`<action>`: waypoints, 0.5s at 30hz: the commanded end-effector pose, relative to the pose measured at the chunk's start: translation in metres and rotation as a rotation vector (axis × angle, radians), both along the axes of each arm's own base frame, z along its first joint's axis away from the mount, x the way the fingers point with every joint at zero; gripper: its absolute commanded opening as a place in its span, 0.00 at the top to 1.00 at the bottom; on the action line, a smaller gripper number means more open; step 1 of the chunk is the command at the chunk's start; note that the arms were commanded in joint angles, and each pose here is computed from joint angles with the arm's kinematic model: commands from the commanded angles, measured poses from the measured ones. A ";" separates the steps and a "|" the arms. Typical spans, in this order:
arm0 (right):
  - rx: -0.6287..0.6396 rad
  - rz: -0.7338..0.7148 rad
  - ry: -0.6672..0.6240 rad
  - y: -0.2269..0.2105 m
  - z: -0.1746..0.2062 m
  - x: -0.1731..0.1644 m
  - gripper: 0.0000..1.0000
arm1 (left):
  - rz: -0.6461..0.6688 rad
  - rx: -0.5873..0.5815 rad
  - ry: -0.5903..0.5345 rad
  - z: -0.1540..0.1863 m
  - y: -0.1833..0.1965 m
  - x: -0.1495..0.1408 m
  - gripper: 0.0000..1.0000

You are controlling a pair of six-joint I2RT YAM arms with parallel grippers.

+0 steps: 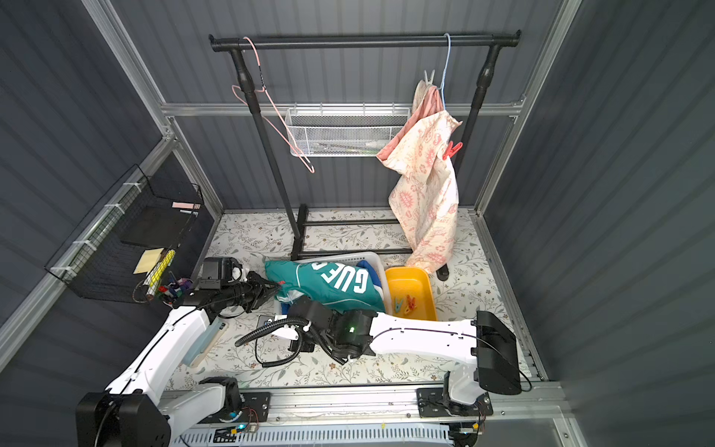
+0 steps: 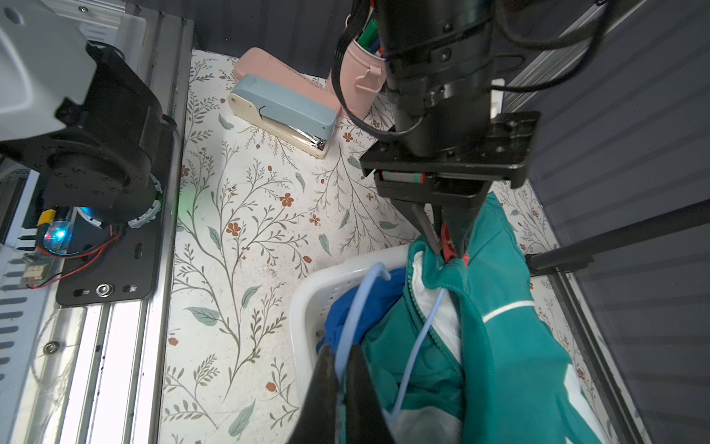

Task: Remove the clothespins securing jackets to the hanger
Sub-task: Remove the clothespin from the hanger.

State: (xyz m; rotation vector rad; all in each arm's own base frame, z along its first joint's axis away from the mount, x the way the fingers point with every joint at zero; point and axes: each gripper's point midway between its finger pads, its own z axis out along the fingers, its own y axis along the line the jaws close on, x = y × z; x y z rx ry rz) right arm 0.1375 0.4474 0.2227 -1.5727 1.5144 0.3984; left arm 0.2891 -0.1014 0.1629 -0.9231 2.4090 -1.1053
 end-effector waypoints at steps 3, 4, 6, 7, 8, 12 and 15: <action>-0.101 -0.036 0.111 -0.013 -0.035 -0.008 1.00 | 0.007 -0.003 -0.003 0.006 0.001 -0.005 0.98; -0.099 -0.036 0.112 -0.013 -0.034 -0.008 1.00 | 0.006 -0.004 -0.006 0.007 0.001 -0.005 1.00; -0.098 -0.037 0.112 -0.012 -0.034 -0.008 1.00 | 0.006 -0.006 -0.013 0.010 0.001 -0.005 1.00; -0.097 -0.040 0.111 -0.012 -0.034 -0.007 1.00 | 0.004 -0.006 -0.016 0.010 0.001 -0.005 1.00; -0.097 -0.041 0.110 -0.013 -0.034 -0.007 1.00 | 0.004 -0.008 -0.014 0.010 0.001 -0.005 1.00; -0.093 -0.049 0.110 -0.013 -0.032 -0.006 1.00 | 0.000 -0.011 -0.016 0.011 0.000 -0.007 1.00; -0.095 -0.062 0.104 -0.014 -0.031 -0.004 1.00 | 0.005 -0.002 -0.022 0.017 0.002 -0.007 1.00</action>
